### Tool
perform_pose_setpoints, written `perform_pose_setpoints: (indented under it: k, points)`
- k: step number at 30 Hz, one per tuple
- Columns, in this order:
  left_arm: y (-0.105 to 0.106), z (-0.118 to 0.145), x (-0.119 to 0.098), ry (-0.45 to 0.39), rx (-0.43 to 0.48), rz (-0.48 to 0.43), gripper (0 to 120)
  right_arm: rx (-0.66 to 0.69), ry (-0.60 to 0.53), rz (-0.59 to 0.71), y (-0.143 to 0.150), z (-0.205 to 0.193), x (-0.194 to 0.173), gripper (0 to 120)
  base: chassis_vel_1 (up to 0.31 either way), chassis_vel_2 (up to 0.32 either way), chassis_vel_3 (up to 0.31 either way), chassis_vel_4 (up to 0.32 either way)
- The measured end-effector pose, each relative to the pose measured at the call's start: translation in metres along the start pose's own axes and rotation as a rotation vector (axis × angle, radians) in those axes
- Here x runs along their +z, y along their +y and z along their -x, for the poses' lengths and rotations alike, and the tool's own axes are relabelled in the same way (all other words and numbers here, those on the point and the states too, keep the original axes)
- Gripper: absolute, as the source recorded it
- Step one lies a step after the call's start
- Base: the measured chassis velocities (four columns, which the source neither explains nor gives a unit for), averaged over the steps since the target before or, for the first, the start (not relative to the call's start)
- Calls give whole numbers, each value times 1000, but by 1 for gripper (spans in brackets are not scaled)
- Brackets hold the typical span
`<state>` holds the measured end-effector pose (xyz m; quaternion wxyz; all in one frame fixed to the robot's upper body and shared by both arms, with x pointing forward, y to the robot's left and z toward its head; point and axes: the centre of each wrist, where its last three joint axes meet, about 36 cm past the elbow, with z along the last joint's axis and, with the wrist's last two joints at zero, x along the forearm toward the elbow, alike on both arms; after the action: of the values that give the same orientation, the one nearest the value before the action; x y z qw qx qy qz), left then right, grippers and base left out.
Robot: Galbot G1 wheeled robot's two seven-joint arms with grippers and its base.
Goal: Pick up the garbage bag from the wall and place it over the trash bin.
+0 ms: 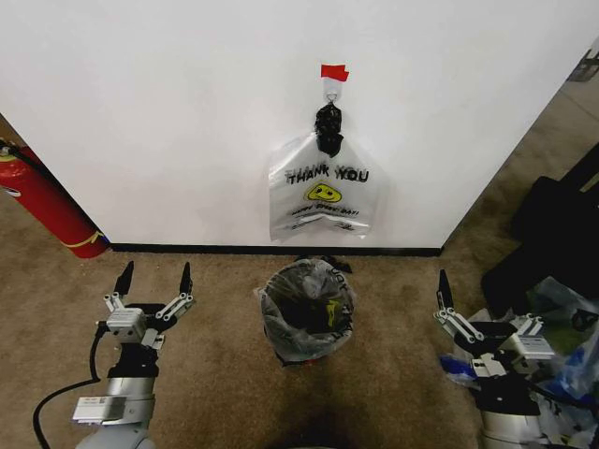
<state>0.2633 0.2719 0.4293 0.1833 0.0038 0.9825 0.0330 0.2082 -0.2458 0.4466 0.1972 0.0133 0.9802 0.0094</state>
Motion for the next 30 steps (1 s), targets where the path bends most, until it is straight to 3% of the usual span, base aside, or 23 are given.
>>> perform_pose_setpoints:
  k: [30]
  points:
    - [-18,-7,4,24,10,-25,100,-26,36,16,18,-2,6,100,0,0,0,0]
